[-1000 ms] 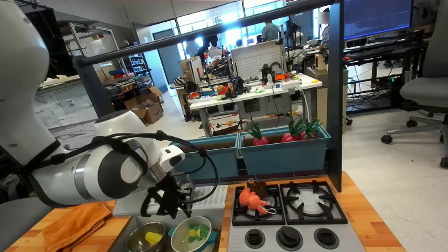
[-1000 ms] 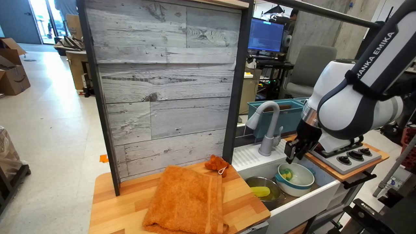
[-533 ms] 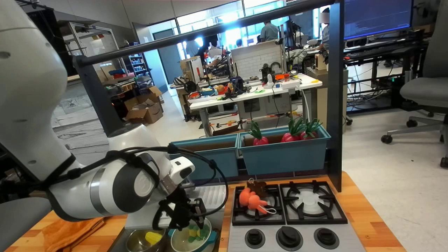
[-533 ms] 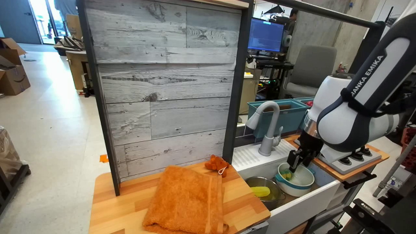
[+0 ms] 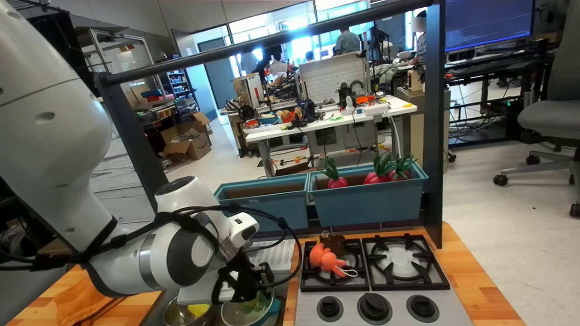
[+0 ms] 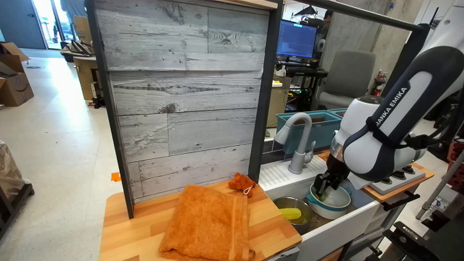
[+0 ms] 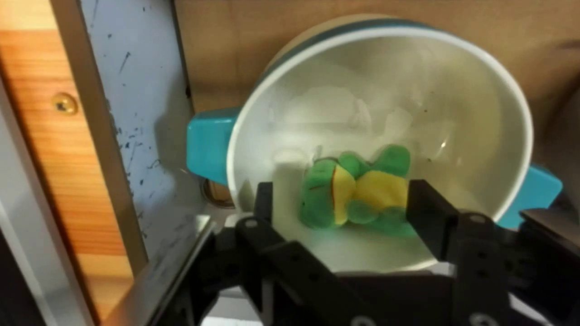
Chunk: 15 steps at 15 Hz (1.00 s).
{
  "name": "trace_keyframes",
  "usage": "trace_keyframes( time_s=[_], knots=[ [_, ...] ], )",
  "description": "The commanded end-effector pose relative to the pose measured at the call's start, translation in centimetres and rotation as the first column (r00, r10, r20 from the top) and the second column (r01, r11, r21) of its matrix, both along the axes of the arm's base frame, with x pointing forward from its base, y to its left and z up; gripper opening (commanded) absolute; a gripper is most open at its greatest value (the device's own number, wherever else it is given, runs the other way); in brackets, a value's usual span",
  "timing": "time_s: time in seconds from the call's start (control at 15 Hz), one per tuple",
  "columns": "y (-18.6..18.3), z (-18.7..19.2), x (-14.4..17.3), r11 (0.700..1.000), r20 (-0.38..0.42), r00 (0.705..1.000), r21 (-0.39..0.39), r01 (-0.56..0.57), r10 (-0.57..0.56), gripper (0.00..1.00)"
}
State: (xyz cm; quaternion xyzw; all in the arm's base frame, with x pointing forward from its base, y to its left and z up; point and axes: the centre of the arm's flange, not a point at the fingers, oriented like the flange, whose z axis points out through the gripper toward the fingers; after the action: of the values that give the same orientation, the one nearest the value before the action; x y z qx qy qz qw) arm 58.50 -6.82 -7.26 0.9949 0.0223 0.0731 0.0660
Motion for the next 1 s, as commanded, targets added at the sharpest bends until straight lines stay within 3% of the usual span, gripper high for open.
trace_keyframes(
  time_s=[0.0, 0.6, 0.87, 0.93],
  knots=[
    [0.5, -0.9, 1.6, 1.0, 0.021, 0.999, -0.006, -0.029, 0.029, 1.0],
    [0.4, -2.8, 1.5, 0.999, 0.005, 0.999, -0.015, -0.037, 0.037, 0.98],
    [0.6, -2.8, 1.1, 0.998, 0.008, 0.999, -0.016, -0.052, 0.053, 0.8],
    [0.6, -3.0, 1.0, 0.998, 0.01, 0.998, -0.022, -0.061, 0.061, 0.7]
  ],
)
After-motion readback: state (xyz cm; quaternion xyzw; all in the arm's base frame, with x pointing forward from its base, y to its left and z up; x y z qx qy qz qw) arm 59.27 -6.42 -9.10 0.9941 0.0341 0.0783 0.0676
